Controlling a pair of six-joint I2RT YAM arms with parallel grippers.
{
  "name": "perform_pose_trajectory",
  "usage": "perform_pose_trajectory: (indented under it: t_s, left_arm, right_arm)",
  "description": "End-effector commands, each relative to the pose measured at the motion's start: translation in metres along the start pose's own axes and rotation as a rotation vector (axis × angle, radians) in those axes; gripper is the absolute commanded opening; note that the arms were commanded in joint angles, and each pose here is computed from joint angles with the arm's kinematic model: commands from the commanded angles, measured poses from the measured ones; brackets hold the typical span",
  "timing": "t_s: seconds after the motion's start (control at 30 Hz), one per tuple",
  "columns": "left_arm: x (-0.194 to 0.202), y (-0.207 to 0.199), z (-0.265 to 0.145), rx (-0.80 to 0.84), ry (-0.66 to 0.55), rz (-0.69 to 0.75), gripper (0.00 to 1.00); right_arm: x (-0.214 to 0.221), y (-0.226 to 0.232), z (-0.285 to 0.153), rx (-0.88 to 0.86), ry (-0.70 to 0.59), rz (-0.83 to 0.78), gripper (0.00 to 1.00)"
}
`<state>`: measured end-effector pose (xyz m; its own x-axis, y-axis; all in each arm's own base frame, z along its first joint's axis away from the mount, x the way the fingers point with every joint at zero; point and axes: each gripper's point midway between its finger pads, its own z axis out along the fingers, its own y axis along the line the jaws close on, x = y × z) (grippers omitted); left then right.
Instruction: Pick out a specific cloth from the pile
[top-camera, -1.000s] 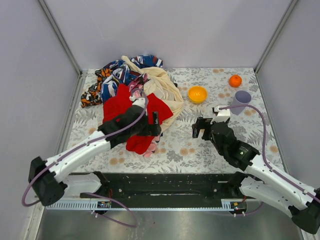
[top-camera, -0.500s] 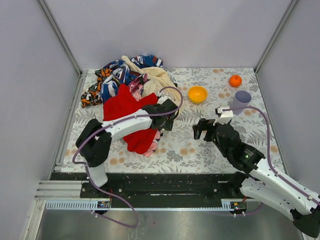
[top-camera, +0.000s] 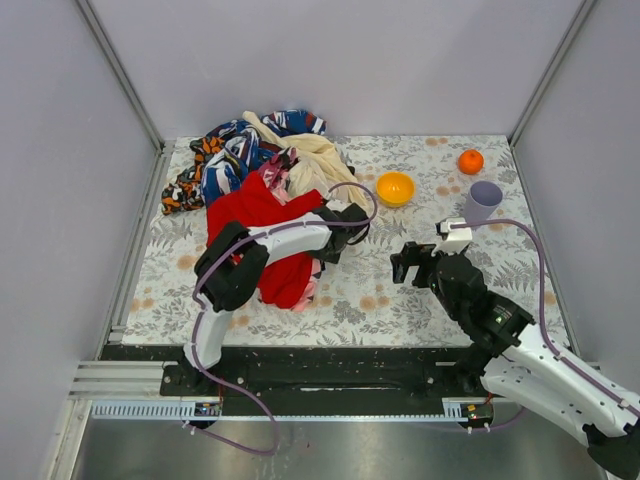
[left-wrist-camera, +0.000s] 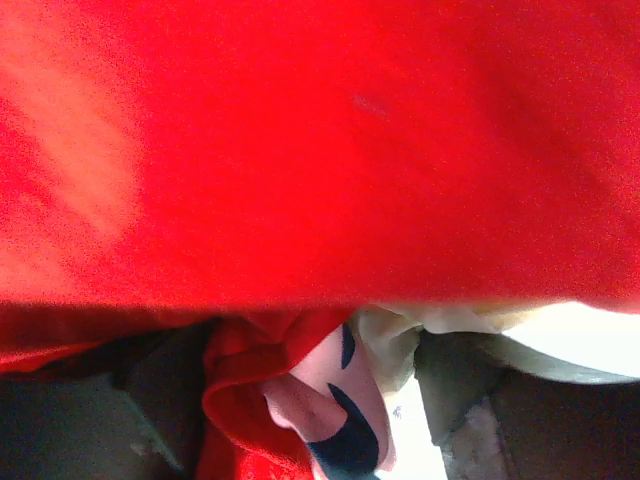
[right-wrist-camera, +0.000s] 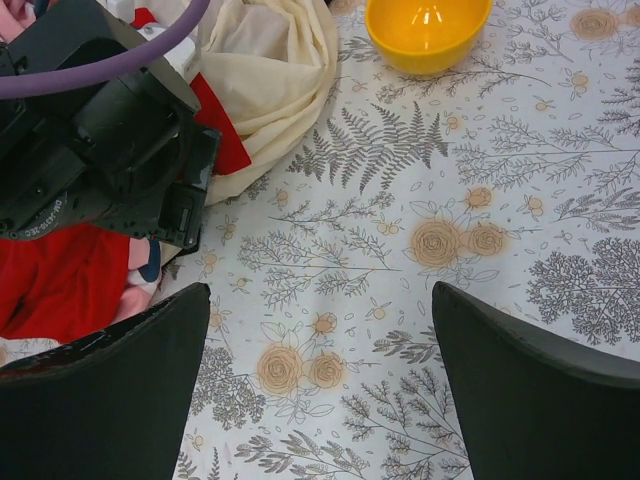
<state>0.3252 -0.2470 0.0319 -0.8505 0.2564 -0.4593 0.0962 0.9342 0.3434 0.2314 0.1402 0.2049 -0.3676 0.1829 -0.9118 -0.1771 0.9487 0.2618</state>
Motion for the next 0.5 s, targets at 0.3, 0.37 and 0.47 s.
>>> perform_pose_trajectory:
  t_s: [0.3,0.37,0.47]
  left_arm:
    - [-0.119,0.079,-0.026,-0.031,-0.169,-0.197,0.02]
    - [-0.143,0.091,-0.039,0.029,-0.213,-0.229,0.01]
    - [-0.173,0.111,-0.057,0.140,-0.276,-0.274,0.02]
  right_arm:
    - [-0.011,-0.011,-0.005,0.041,-0.063,0.037,0.99]
    - [-0.010,-0.012,-0.005,0.048,-0.062,0.033,0.99]
    - [-0.010,-0.014,-0.003,0.065,-0.059,0.023,0.99]
